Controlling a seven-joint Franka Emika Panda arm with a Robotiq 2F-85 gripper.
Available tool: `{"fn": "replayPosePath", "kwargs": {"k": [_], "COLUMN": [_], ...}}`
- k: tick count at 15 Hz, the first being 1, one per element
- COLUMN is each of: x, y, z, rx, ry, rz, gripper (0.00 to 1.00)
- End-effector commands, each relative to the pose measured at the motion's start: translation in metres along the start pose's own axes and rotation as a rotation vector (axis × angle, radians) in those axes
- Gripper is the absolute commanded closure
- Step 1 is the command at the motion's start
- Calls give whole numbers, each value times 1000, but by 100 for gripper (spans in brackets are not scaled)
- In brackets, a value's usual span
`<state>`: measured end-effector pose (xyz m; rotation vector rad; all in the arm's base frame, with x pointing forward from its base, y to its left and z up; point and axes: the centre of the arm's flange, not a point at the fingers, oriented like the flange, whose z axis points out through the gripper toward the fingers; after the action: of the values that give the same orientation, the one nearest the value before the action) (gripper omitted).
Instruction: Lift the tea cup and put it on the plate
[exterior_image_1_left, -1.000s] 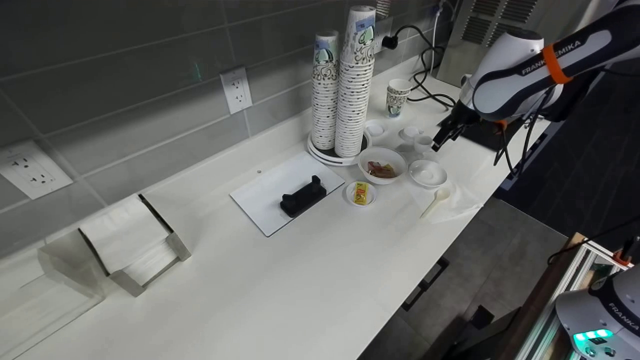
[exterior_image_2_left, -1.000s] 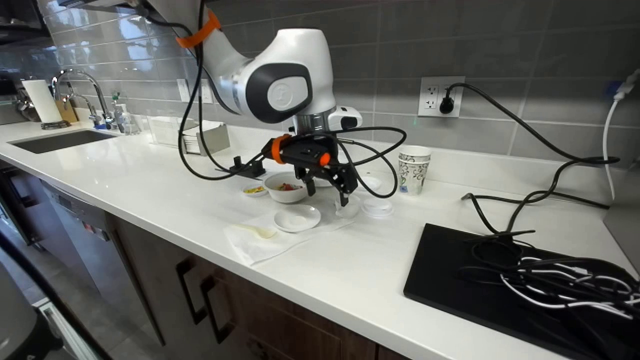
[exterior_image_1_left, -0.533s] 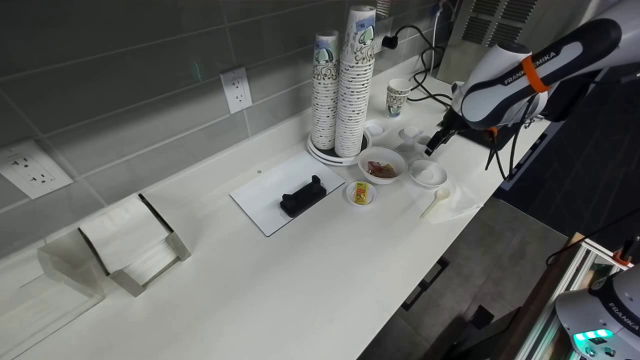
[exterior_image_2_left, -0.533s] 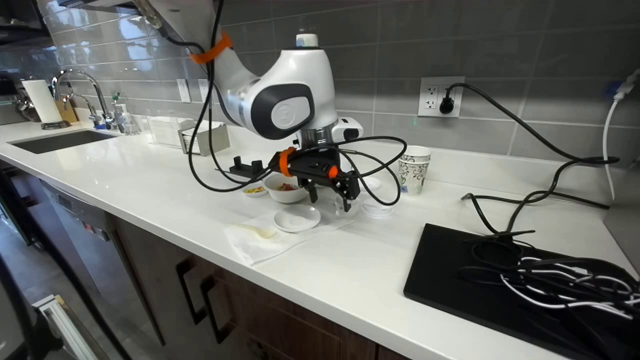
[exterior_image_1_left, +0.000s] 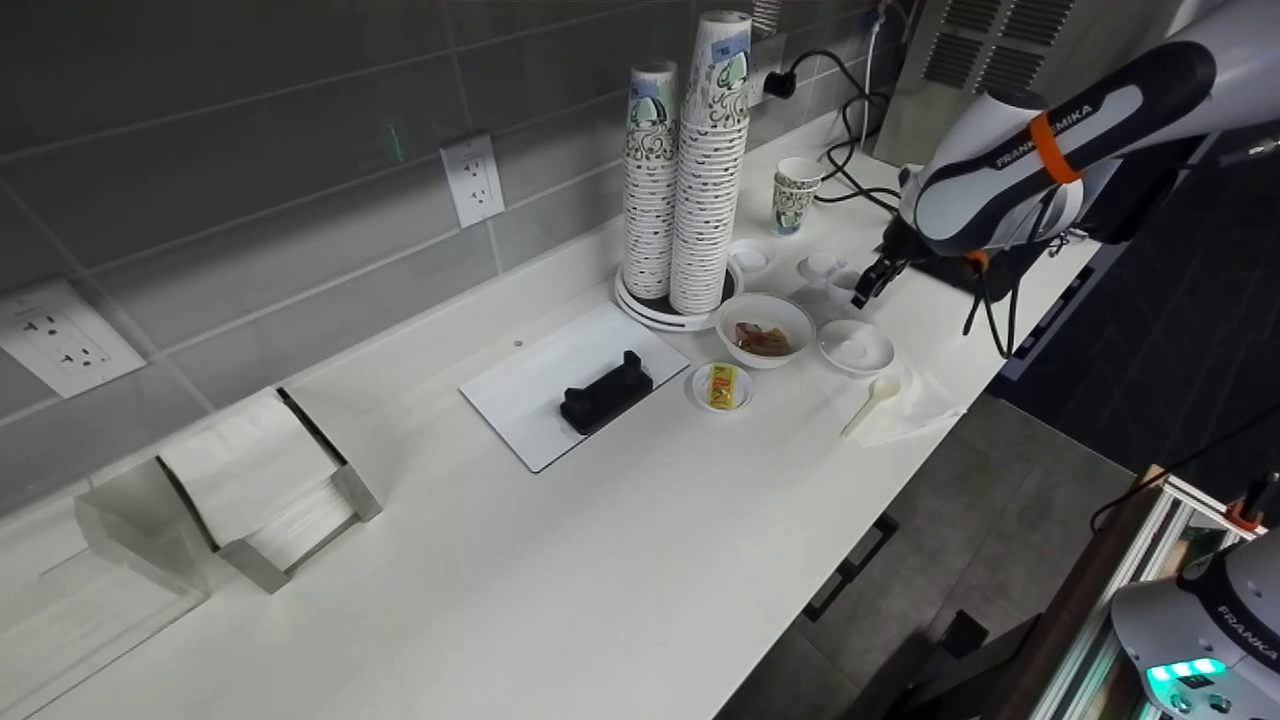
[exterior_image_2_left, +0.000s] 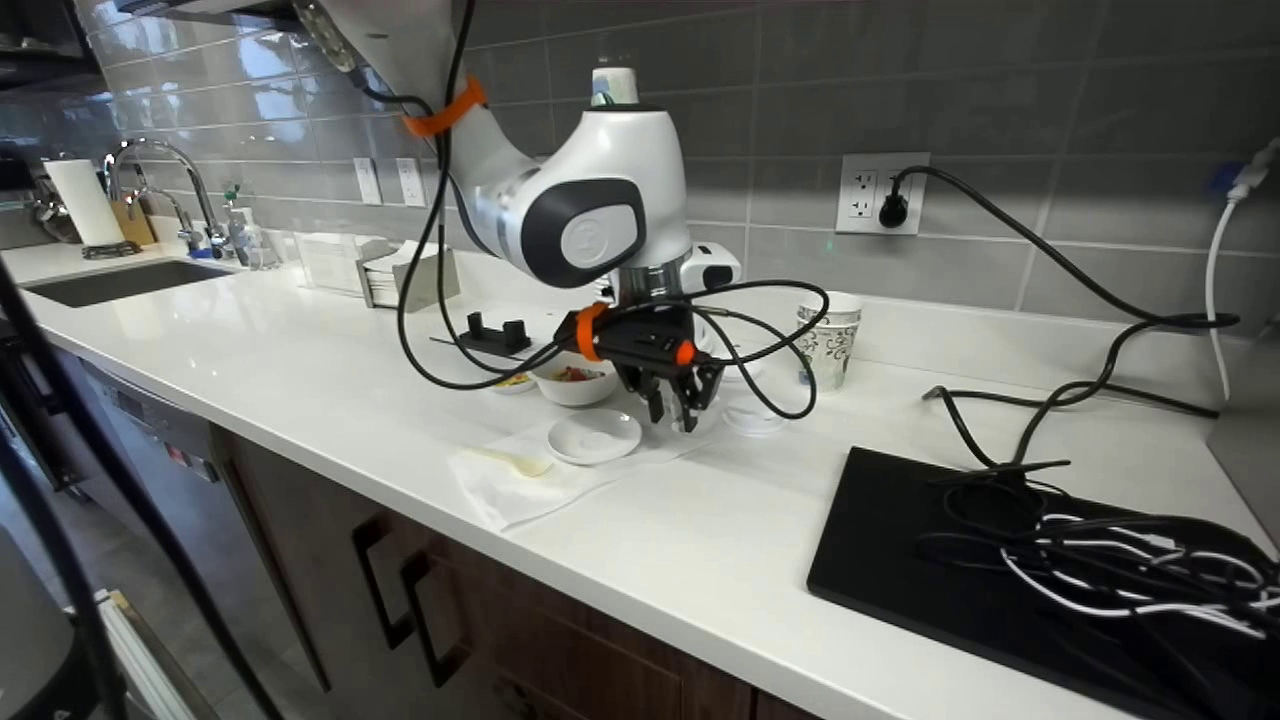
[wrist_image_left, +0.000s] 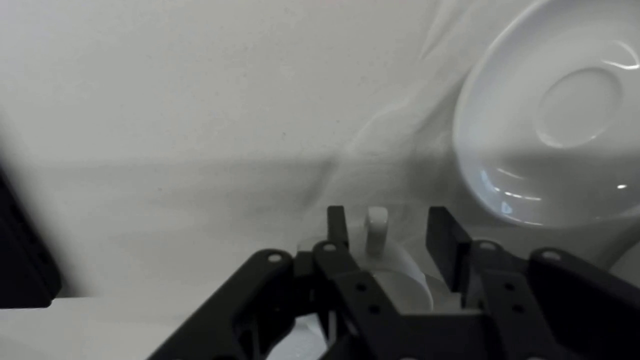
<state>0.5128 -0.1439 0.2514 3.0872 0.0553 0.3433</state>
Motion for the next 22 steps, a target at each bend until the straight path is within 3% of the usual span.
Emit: {"fn": "replayPosePath", "kwargs": {"k": [1,2,4,8,11,13,22], "x": [8,8,9,10,10,10,-4], "y": [7,7,8,10,8,6,-6], "z": [7,7,9,11,13,14,-17], "rx": [14,12,11,13,16,17,-5], "ry": [5,6,4,0,-3,-7,26], "rz": [0,2,4,7,4,-3,0], "gripper": [65,67,62,70,83,98,97]}}
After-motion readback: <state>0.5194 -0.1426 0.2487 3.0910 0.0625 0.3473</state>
